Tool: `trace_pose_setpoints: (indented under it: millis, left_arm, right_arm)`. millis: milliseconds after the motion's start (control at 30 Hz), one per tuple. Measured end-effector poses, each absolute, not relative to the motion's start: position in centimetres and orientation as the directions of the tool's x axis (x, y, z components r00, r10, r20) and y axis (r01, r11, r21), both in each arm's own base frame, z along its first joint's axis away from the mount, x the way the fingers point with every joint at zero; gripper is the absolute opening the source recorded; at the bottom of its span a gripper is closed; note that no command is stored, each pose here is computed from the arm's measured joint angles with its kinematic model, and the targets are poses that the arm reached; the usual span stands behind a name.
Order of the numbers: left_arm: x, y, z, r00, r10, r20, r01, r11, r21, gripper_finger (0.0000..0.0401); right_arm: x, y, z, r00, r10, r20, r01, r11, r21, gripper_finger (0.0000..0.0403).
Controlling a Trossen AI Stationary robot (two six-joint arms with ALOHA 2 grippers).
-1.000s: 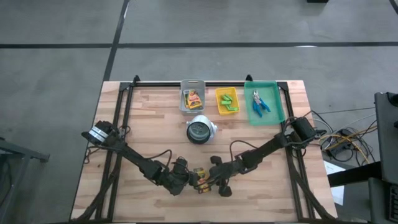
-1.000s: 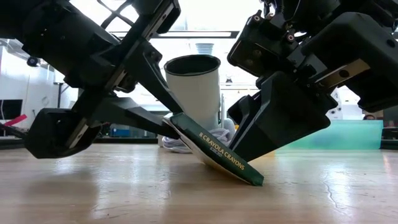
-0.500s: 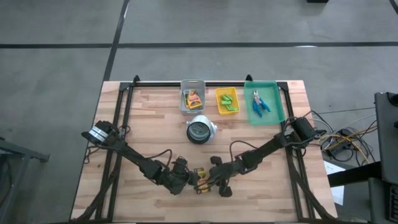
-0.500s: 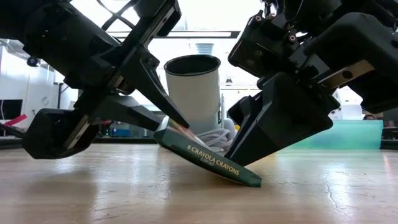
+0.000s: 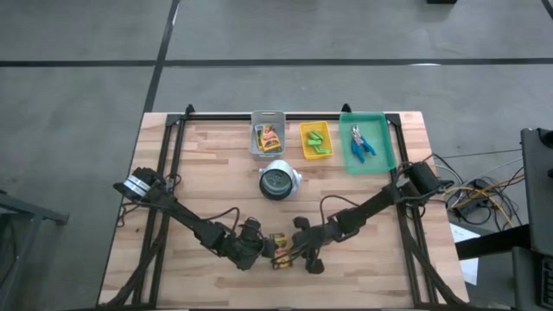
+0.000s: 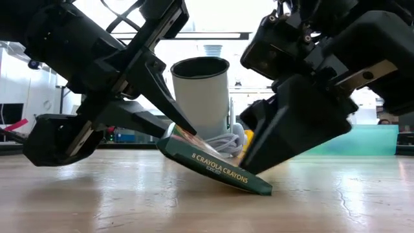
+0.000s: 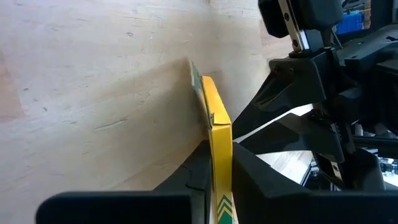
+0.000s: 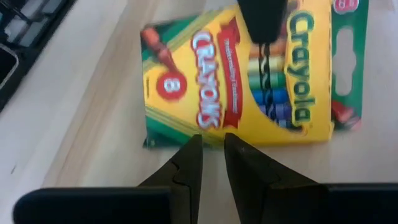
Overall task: Pick & Place School Supplies
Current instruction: Put the pack of crayon into the gray bin
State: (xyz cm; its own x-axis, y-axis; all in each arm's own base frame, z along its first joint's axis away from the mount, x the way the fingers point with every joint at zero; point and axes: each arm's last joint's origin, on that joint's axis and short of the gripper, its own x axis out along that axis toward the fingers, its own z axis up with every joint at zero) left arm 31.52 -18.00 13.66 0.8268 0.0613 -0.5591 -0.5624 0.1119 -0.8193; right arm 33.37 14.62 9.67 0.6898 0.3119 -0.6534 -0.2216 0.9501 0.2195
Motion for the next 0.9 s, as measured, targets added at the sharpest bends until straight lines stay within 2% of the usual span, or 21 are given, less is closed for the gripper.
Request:
trace_pose_setpoints:
  millis: [333, 500, 667, 767, 900]
  left_arm:
    - [31.5, -18.0, 13.6, 0.825, 0.062, -0.562, -0.565, 0.116, -0.817, 0.0038]
    - [31.5, -18.0, 13.6, 0.823, 0.063, -0.564, -0.567, 0.117, -0.815, 0.0039]
    - [31.4, -18.0, 13.6, 0.823, 0.064, -0.564, -0.568, 0.117, -0.815, 0.0039]
    - [31.4, -17.9, 13.5, 0.822, 0.065, -0.565, -0.569, 0.117, -0.814, 0.0039]
    - [31.4, -17.9, 13.5, 0.822, 0.066, -0.565, -0.569, 0.117, -0.814, 0.0039]
  right_arm:
    - [31.7, 14.0, 16.7, 0.736, 0.336, -0.588, -0.245, 0.942, 0.231, 0.0068]
    - [30.5, 13.8, 22.0, 0.813, 0.399, -0.424, -0.338, 0.916, 0.214, 0.0068]
    - [28.4, 13.4, 27.1, 0.834, 0.513, -0.202, -0.506, 0.858, 0.089, 0.0068]
    - [26.7, 12.7, 29.2, 0.832, 0.537, -0.137, -0.534, 0.843, 0.063, 0.0068]
    - [24.1, 11.5, 30.8, 0.833, 0.535, -0.141, -0.537, 0.843, 0.028, 0.0068]
